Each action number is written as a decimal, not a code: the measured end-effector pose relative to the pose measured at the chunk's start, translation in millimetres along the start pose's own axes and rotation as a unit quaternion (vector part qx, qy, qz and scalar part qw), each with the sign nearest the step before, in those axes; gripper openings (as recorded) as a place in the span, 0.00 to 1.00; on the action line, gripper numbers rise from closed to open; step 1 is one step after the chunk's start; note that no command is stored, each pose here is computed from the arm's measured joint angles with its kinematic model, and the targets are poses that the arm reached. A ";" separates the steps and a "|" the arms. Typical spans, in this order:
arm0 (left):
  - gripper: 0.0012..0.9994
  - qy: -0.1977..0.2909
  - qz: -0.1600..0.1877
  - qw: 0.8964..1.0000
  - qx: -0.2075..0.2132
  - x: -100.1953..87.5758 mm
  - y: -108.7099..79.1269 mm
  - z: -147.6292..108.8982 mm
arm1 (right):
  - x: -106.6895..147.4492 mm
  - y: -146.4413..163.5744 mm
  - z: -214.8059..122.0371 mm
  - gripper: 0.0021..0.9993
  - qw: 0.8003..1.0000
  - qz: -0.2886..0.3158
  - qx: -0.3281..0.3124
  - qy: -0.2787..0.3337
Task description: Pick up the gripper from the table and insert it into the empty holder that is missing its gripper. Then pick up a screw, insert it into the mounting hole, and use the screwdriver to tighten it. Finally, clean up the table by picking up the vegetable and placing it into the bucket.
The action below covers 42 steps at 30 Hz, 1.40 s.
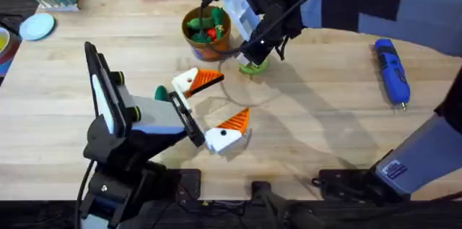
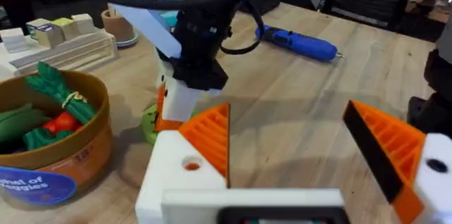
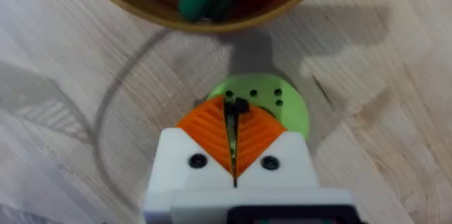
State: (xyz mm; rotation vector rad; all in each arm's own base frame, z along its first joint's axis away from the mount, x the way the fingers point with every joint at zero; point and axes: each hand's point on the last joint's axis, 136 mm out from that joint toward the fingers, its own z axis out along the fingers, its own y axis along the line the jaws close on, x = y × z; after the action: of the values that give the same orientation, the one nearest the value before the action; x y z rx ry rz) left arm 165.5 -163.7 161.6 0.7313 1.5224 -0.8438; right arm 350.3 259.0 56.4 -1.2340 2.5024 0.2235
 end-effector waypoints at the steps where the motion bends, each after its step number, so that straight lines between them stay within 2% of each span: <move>1: 0.99 0.000 0.000 1.000 0.000 0.0 -0.1 0.0 | 0.0 0.0 -0.1 0.01 1.000 0.000 0.000 0.000; 7: 0.99 0.000 0.000 1.000 0.000 0.0 -0.1 0.0 | -3.0 -0.5 -3.7 0.01 1.000 0.000 0.000 -0.001; 11: 0.99 0.000 0.000 1.000 0.000 0.0 -0.1 0.0 | -9.8 -0.9 -19.9 0.01 1.000 -0.002 0.005 -0.016; 16: 0.99 0.000 0.000 1.000 0.000 0.0 0.0 0.0 | -29.6 -2.4 -60.8 0.00 0.998 -0.008 0.021 -0.065; 20: 0.99 0.000 0.000 1.000 -0.003 -0.2 1.0 0.0 | -33.4 -0.3 -89.3 0.00 0.996 -0.010 0.027 -0.084; 25: 0.99 0.000 0.000 1.000 -0.003 -0.2 1.0 0.0 | -16.5 9.1 -126.2 0.00 0.999 -0.005 0.014 -0.043; 29: 0.99 0.000 0.000 1.000 -0.003 -0.2 1.1 0.0 | -27.2 14.6 -162.7 0.00 0.999 -0.010 0.013 -0.046; 33: 0.99 -0.001 0.001 1.000 -0.005 -0.3 1.5 0.0 | -48.9 34.2 -197.6 0.00 0.996 -0.038 0.011 -0.076; 37: 0.99 -0.001 0.001 1.000 -0.005 -0.3 1.6 0.0 | -73.0 68.2 -220.3 0.00 0.990 -0.077 0.000 -0.116; 42: 0.99 -0.001 0.001 1.000 -0.005 -0.3 1.6 0.0 | -69.7 111.2 -216.3 0.00 0.988 -0.117 -0.029 -0.099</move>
State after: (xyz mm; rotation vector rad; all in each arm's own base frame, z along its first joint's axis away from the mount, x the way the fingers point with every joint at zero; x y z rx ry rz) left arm 166.8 -162.9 161.8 0.7247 1.5236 -0.8358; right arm 251.4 316.3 282.1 -1.4391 2.1766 0.3442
